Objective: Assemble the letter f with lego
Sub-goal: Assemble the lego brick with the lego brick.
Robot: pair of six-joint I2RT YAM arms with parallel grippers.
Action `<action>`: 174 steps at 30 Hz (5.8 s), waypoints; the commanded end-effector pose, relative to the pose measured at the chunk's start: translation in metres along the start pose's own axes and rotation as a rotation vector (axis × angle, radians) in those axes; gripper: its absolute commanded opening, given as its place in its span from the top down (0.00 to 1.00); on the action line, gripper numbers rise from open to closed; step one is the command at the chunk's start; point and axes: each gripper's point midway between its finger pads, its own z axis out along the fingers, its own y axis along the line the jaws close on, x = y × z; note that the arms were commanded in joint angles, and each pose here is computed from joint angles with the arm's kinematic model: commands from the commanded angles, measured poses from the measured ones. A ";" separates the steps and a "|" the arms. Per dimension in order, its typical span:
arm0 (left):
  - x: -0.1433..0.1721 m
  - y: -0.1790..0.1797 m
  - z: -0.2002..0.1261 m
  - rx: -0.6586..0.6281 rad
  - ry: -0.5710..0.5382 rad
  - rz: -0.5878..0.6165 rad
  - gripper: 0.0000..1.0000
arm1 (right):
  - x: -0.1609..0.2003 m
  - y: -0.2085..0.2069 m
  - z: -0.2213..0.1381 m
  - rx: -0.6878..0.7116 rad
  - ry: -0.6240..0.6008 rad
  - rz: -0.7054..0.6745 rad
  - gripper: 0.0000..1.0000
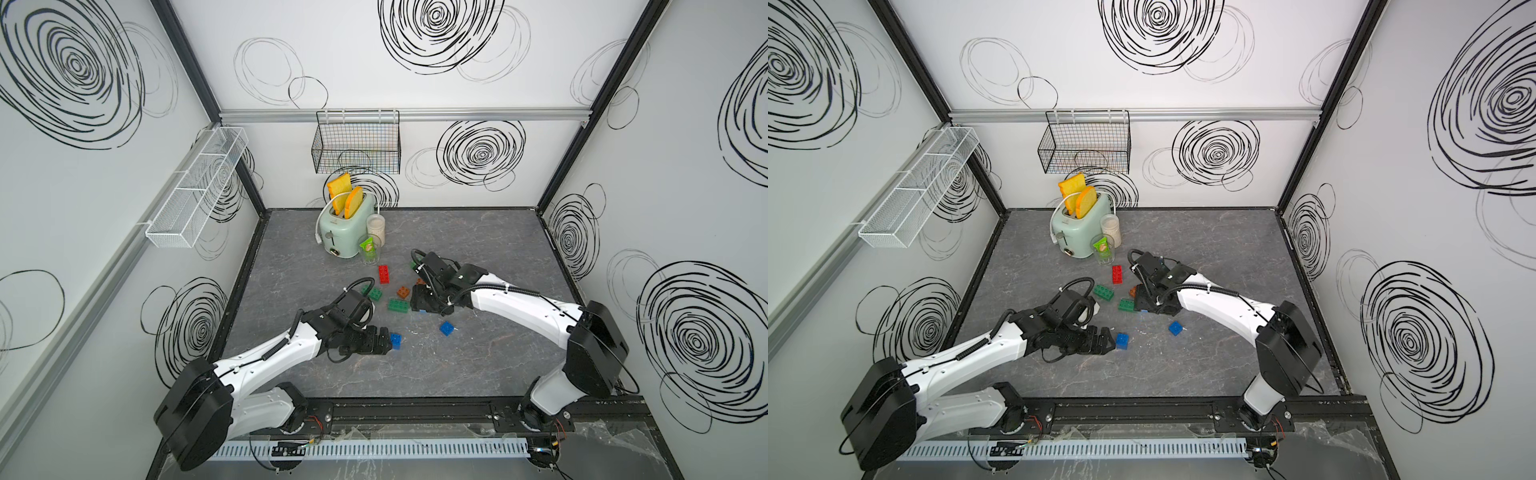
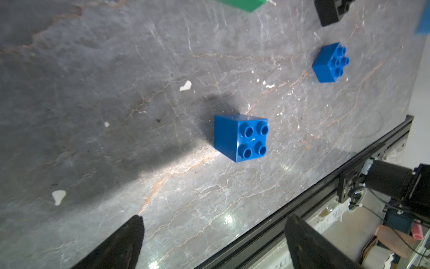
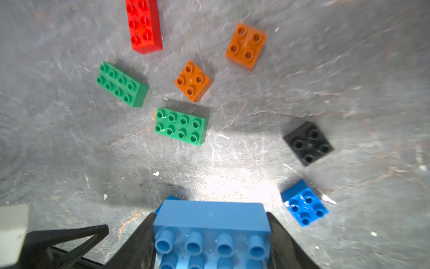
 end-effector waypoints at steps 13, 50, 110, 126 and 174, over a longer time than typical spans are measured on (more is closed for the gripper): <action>-0.025 0.056 -0.052 -0.001 -0.175 -0.309 0.02 | 0.061 0.053 0.025 -0.016 0.075 0.065 0.44; -0.040 0.084 -0.054 -0.095 -0.200 -0.353 0.02 | 0.091 0.057 0.043 0.067 0.066 0.136 0.43; -0.039 0.085 -0.052 -0.118 -0.198 -0.350 0.02 | 0.112 0.050 0.071 0.205 0.132 0.173 0.41; -0.037 0.088 -0.051 -0.130 -0.194 -0.360 0.02 | 0.119 0.040 0.078 0.290 0.178 0.203 0.42; -0.036 0.100 -0.049 -0.211 -0.175 -0.385 0.02 | 0.155 0.015 0.109 0.426 0.275 0.300 0.47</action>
